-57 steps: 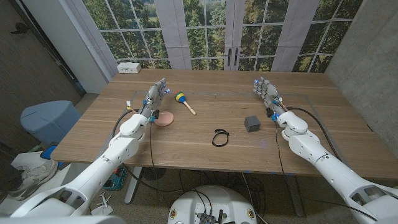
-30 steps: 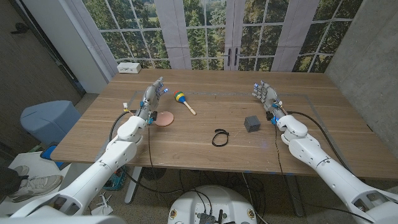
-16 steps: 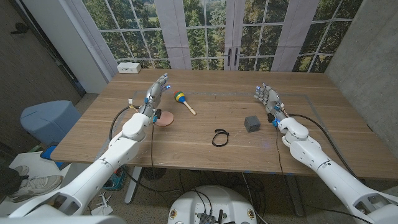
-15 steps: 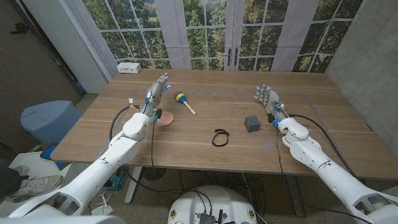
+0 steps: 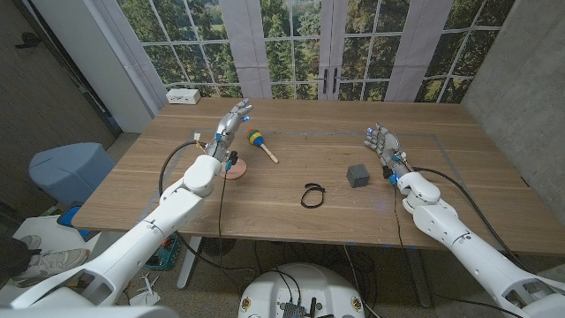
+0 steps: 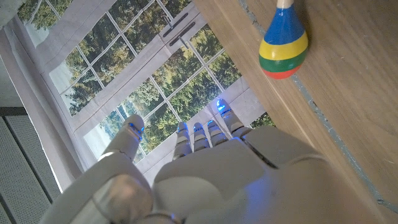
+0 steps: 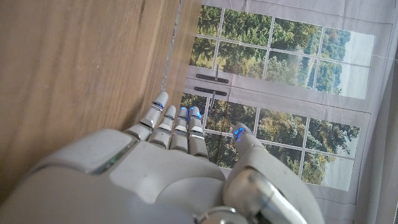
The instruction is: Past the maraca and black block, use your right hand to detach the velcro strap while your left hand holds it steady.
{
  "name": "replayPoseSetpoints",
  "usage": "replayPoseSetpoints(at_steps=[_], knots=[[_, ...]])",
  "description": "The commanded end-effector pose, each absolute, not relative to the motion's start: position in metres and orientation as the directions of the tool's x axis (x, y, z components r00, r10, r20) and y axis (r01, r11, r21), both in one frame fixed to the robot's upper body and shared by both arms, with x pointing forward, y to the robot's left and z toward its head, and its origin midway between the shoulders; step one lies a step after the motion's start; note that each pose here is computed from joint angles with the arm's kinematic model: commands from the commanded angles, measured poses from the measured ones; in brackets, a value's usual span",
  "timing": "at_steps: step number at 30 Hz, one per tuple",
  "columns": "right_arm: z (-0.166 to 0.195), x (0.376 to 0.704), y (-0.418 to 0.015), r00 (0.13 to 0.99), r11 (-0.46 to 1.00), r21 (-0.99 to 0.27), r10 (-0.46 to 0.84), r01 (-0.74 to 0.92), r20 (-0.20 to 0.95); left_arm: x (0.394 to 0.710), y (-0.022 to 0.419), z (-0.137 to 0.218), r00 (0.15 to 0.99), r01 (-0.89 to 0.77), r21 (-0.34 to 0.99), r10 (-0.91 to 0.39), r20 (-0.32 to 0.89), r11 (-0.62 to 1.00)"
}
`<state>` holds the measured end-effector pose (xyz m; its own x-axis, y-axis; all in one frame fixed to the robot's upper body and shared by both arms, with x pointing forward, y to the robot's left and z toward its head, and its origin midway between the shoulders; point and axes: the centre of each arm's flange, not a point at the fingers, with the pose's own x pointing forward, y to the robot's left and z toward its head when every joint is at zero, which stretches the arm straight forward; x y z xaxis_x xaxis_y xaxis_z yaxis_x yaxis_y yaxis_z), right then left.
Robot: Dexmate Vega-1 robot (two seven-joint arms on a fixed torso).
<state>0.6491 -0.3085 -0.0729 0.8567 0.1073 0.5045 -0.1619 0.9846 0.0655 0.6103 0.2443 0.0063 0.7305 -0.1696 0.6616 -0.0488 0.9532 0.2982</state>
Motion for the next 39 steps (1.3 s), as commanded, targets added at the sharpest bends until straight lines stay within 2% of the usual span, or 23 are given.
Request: replayPoseSetpoints(at_steps=[1,39], knots=[[-0.083,0.645,-0.316,0.856,0.985,0.083,0.092,-0.155,0.510,0.598,0.227,0.013,0.713,-0.095,0.376,-0.201,0.672,0.922],[-0.100,0.633,-0.318,0.825,0.983,0.115,0.055,-0.144,0.563,0.553,0.191,0.015,0.675,-0.165,0.563,-0.324,0.663,0.810]])
